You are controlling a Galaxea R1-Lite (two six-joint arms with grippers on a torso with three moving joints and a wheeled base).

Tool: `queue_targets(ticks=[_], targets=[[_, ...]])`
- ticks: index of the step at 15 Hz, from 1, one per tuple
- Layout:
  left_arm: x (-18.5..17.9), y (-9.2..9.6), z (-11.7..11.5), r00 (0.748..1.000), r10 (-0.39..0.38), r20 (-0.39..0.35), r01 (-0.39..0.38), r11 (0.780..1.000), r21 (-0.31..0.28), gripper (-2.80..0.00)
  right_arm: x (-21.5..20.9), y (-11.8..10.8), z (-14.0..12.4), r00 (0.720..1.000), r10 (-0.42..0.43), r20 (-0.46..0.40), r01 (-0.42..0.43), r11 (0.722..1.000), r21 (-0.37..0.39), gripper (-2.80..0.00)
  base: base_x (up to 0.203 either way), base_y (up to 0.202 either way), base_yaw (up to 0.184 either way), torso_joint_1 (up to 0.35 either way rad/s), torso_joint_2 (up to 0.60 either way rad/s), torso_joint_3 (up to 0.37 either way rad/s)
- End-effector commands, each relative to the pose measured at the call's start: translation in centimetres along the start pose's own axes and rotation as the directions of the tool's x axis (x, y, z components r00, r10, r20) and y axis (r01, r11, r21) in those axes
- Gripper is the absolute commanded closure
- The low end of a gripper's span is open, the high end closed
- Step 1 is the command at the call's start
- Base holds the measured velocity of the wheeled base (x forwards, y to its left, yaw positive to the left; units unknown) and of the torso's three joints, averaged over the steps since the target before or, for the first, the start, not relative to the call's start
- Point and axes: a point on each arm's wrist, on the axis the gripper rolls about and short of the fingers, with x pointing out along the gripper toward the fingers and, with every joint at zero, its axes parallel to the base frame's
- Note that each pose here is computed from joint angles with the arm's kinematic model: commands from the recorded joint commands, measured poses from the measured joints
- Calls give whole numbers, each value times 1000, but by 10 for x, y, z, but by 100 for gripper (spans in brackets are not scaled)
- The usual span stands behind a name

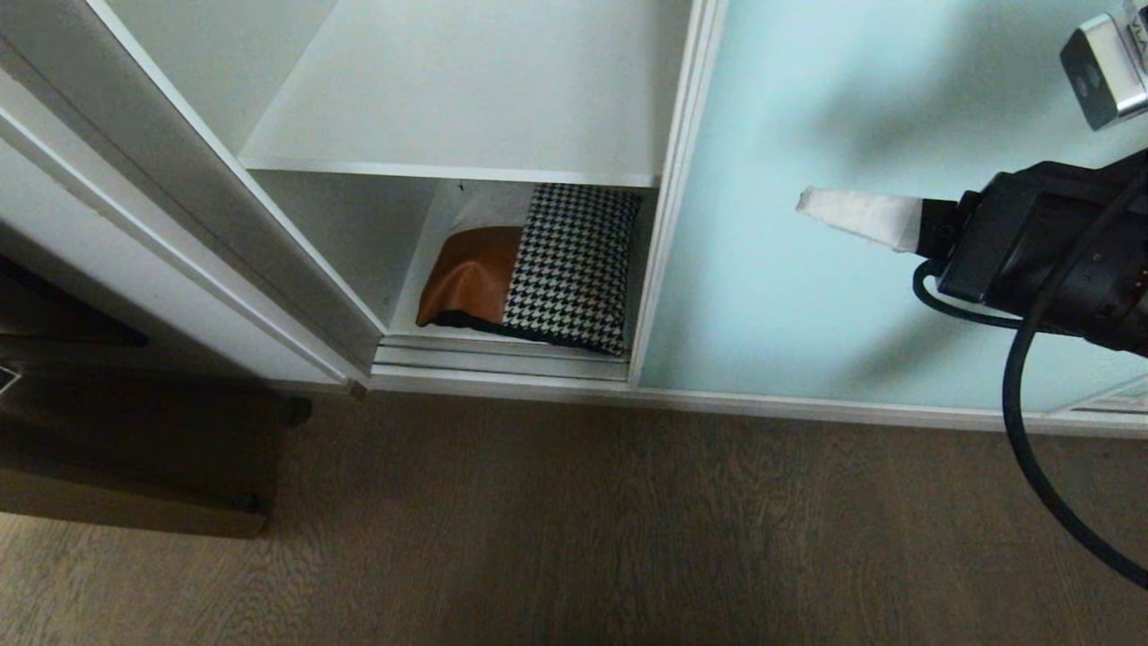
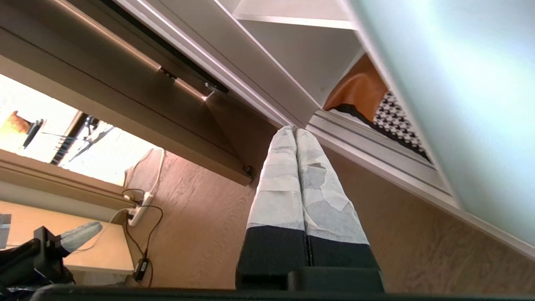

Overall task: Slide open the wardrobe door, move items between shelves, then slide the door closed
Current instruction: Close the door

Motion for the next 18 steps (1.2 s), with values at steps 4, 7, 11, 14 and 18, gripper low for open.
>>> queue_targets(ticks=[4,7,11,14,18], targets=[[0,0,0,1000,0,-3,0,1000,0,0,-4,-9,-3,999,-34,-5,34,999,4,0,0,0,0,0,0,0],[0,0,0,1000,0,-3,0,1000,0,0,8,-11,-9,999,-20,-29,21,1000,14,0,0,0,0,0,0,0],[0,0,0,1000,0,-2,0,1000,0,0,37,-13,-21,997,14,-73,-11,999,35,0,0,0,0,0,0,0],[0,0,0,1000,0,-3,0,1000,0,0,59,-10,-27,995,44,-91,-39,998,47,0,0,0,0,0,0,0],[0,0,0,1000,0,-3,0,1000,0,0,87,-16,-34,995,35,-96,-30,998,50,0,0,0,0,0,0,0]])
